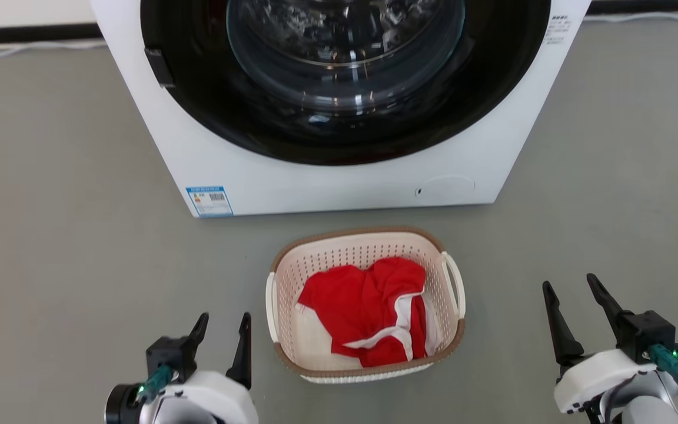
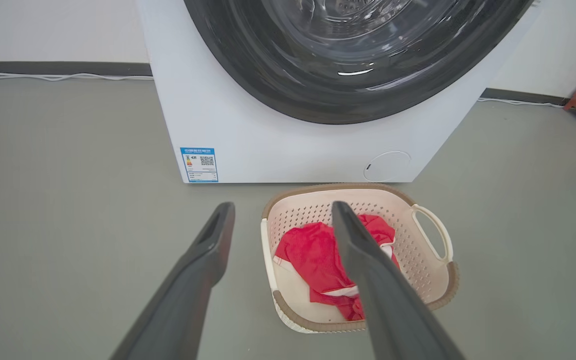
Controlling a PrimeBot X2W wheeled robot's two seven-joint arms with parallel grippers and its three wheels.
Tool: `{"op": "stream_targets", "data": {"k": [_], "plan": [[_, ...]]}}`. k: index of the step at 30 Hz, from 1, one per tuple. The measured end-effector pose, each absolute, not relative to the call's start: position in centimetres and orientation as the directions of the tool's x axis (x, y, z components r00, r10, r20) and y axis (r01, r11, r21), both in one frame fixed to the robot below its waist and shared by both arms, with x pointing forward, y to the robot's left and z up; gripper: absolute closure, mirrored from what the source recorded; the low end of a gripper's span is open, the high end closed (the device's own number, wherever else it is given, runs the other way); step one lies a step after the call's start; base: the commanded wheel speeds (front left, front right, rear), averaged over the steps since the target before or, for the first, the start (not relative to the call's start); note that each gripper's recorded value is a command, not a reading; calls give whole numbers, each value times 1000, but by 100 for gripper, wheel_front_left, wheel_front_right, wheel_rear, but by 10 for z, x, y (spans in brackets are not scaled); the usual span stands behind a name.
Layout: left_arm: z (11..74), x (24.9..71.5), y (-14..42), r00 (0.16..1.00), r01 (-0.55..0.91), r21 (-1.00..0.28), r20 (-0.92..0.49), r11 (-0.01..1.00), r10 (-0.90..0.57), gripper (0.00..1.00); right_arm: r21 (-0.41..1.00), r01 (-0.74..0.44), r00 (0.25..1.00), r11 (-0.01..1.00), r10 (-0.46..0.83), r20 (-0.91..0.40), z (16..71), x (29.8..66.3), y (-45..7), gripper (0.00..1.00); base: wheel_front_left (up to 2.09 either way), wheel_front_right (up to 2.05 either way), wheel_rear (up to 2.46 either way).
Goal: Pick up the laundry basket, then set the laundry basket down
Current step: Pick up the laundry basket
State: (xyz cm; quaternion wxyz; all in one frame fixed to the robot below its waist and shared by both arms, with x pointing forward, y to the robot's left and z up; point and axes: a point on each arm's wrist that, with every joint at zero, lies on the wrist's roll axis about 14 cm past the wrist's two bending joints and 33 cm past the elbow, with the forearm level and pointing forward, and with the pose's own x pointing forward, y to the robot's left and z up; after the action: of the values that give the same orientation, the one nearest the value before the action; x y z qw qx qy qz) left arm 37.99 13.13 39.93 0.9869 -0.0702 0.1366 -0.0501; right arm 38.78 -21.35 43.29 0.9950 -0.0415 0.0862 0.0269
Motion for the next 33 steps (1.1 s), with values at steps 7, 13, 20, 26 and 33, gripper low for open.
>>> {"op": "stream_targets", "data": {"k": [7,13,20,26,33], "plan": [[372,406,115,928,93,-173,-343,981,-148,0,-80,-96,945,992,66,-320,387,414,-212,0,0,0,0],[343,428,104,894,101,-176,-416,979,-168,0,-89,-139,911,986,92,-402,356,442,-210,0,0,0,0],[307,445,97,849,84,-197,-499,977,-174,0,-103,-194,845,976,113,-522,308,454,-210,0,0,0,0],[278,448,97,805,40,-226,-569,973,-165,0,-116,-249,789,962,132,-600,274,458,-209,0,0,0,0],[254,463,93,776,18,-224,-611,974,-155,0,-115,-294,774,949,166,-611,255,479,-200,0,0,0,0]]}}
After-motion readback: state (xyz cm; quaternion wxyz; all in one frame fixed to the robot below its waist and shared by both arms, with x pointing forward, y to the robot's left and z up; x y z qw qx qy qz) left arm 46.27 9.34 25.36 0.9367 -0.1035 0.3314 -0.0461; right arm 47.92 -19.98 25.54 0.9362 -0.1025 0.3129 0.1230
